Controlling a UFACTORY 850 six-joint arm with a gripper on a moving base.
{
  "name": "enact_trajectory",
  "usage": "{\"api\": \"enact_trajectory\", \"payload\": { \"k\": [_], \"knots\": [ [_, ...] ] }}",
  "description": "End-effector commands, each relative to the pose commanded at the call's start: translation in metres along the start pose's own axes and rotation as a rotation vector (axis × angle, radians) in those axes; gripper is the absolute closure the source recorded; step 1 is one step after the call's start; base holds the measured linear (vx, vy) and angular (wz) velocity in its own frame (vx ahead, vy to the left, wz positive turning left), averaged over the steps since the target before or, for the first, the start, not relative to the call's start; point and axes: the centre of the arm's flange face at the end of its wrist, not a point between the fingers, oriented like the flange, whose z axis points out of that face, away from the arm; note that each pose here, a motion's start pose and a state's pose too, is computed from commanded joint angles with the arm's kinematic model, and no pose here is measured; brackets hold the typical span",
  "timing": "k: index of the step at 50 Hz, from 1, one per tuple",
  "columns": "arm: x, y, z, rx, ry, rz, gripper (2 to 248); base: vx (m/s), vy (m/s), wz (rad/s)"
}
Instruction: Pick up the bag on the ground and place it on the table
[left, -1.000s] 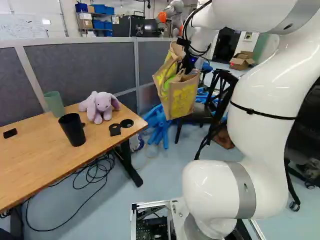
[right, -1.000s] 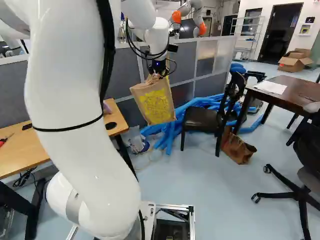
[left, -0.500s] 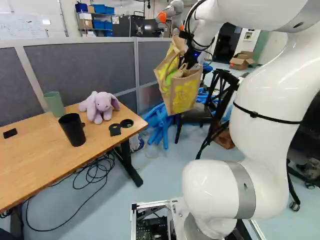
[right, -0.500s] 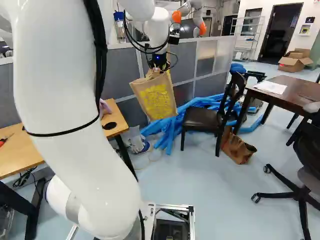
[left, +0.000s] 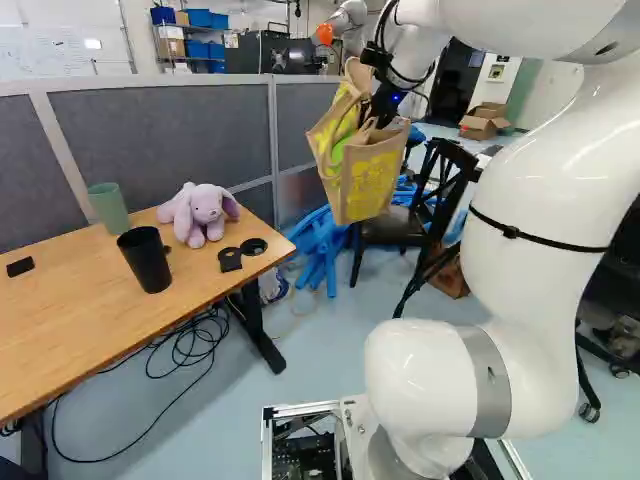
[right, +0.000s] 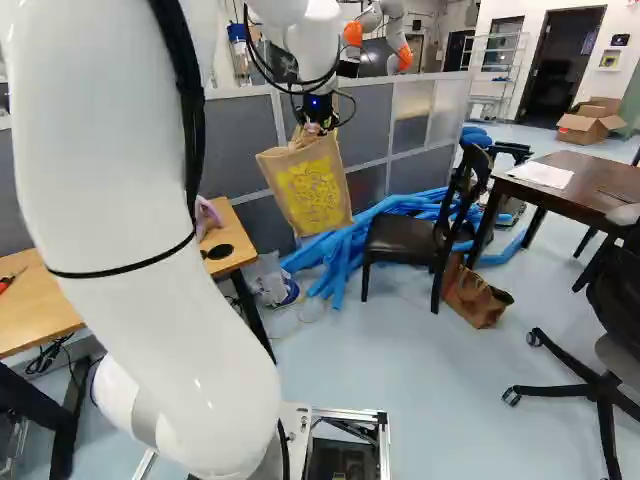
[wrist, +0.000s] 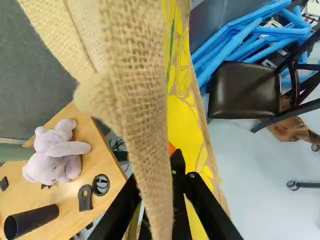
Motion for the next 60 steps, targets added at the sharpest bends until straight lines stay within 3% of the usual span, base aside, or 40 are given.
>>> {"api": "enact_trajectory", "payload": {
  "k": [39,60],
  "knots": [
    [0.015,-0.007,-0.044,0.04,-0.024,-0.017,229,0.0,0.0,0.0],
    [0.022,-0.012,-0.07,0.043,0.001,-0.029,229,0.0,0.0,0.0]
  ]
}}
